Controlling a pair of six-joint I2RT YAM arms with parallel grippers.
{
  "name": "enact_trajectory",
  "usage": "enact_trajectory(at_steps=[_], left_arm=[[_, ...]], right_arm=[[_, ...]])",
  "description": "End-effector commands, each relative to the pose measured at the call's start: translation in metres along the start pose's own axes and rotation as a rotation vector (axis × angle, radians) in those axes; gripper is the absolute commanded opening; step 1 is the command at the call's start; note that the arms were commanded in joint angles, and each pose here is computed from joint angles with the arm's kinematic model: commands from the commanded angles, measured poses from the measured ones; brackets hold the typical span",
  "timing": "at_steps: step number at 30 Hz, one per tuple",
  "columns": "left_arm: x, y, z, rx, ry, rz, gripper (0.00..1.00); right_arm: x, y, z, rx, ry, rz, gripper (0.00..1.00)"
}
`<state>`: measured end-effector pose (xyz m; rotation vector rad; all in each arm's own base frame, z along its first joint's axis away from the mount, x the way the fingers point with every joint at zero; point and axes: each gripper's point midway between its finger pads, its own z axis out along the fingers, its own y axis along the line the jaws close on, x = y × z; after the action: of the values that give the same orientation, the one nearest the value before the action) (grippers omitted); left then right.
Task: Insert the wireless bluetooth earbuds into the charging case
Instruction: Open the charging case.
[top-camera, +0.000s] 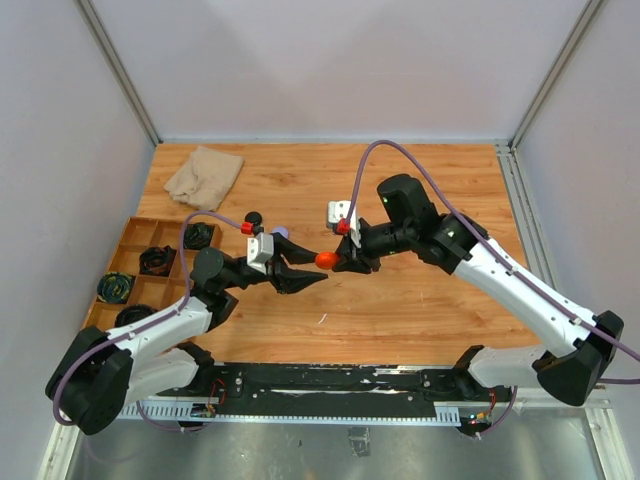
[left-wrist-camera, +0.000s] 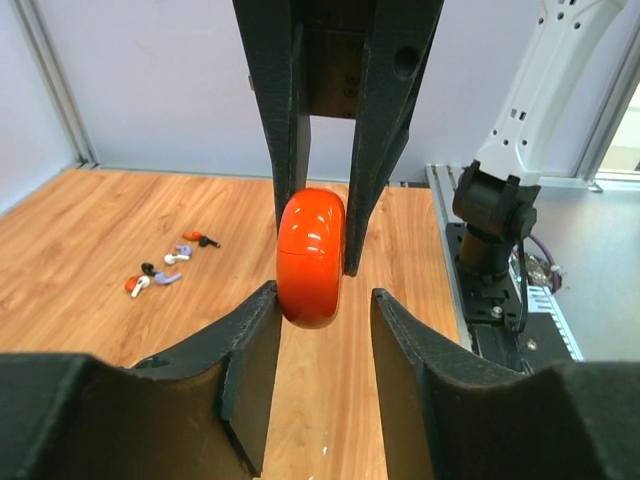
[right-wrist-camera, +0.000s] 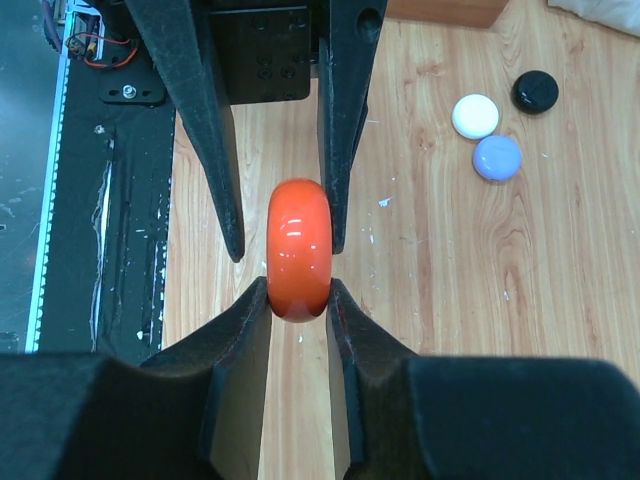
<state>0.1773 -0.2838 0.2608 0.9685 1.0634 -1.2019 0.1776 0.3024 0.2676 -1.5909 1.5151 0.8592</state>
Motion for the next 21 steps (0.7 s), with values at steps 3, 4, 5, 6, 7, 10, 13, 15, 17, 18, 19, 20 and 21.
enact_trajectory(at_steps=[3, 4, 5, 6, 7, 10, 13, 15, 17, 18, 19, 20, 21], left_arm=[[0.007, 0.0, -0.002, -0.005, 0.026, 0.012, 0.46], [0.006, 0.0, -0.002, -0.005, 0.025, 0.012, 0.46], [0.005, 0.0, -0.001, -0.005, 0.024, 0.012, 0.46], [0.005, 0.0, -0.001, -0.005, 0.023, 0.011, 0.46], [0.004, 0.0, -0.001, -0.004, 0.022, 0.01, 0.45], [0.004, 0.0, 0.0, -0.002, 0.023, 0.003, 0.42], [0.004, 0.0, 0.0, 0.002, 0.023, 0.002, 0.41], [0.004, -0.001, 0.0, 0.004, 0.024, 0.0, 0.4], [0.005, 0.0, 0.0, 0.004, 0.025, 0.0, 0.38], [0.004, -0.001, 0.0, 0.006, 0.024, 0.001, 0.37], [0.005, -0.001, 0.0, 0.008, 0.026, 0.0, 0.35], [0.005, -0.001, 0.001, 0.008, 0.026, 0.0, 0.33], [0.005, -0.001, 0.0, 0.009, 0.027, -0.001, 0.3]], right_arm=[[-0.004, -0.002, -0.005, 0.011, 0.03, 0.015, 0.01], [-0.003, -0.002, -0.005, 0.011, 0.035, 0.016, 0.01], [-0.004, -0.002, -0.004, 0.01, 0.038, 0.014, 0.01], [-0.003, -0.002, -0.003, 0.011, 0.045, 0.014, 0.01], [-0.002, -0.002, -0.003, 0.011, 0.052, 0.013, 0.01], [0.0, -0.003, 0.0, 0.015, 0.072, 0.01, 0.01], [0.0, -0.002, 0.004, 0.013, 0.084, 0.003, 0.01], [-0.001, -0.003, 0.005, 0.017, 0.092, -0.004, 0.01], [0.0, -0.004, 0.007, 0.019, 0.104, -0.006, 0.01], [0.001, -0.004, 0.008, 0.02, 0.111, -0.006, 0.01], [0.001, -0.004, 0.008, 0.021, 0.118, -0.008, 0.01], [0.002, -0.004, 0.009, 0.022, 0.126, -0.008, 0.01], [0.003, -0.004, 0.01, 0.024, 0.13, -0.01, 0.01]])
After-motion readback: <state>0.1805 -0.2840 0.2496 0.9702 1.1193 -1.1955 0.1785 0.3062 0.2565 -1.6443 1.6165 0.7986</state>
